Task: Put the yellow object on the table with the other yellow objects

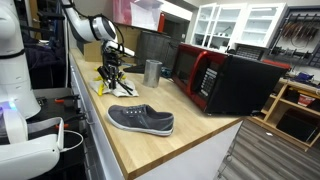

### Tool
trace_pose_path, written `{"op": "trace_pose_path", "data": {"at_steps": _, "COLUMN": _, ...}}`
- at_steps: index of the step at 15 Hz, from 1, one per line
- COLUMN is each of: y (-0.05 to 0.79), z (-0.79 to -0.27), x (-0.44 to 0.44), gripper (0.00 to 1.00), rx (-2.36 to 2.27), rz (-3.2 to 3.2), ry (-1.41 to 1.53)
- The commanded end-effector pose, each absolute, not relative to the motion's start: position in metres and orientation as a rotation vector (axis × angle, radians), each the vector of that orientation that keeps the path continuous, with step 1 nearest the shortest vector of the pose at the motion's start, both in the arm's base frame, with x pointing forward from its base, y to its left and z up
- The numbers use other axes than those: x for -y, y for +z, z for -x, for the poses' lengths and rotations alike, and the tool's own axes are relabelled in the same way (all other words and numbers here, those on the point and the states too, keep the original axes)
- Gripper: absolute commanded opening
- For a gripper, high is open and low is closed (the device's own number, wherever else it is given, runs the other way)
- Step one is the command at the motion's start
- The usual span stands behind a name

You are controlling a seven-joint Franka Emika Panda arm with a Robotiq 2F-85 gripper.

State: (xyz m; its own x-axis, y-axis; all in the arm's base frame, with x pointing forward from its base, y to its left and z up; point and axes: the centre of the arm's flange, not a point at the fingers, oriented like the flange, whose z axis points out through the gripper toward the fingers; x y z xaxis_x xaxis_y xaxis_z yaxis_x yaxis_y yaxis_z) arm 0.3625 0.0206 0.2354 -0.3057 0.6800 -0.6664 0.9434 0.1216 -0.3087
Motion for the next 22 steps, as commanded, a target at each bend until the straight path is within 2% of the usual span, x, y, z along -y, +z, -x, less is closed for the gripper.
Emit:
{"op": "trace_pose_path", "data": {"at_steps": 1, "y": 0.242, "z": -0.37, "x": -0.019, "gripper": 0.0, "rx": -2.077, "rz": -1.556, "ry": -0.987}}
{"op": "trace_pose_path", "data": {"at_steps": 11, "y": 0.288, "z": -0.397, "x": -0.037, "gripper": 0.01, "rx": -2.419, "rz": -1.791, "ry": -0.979}}
{"op": "trace_pose_path", "data": {"at_steps": 22, "y": 0.325, "z": -0.411, "x": -0.043, "gripper": 0.01, "rx": -2.187, "rz": -2.065, "ry": -1.114}}
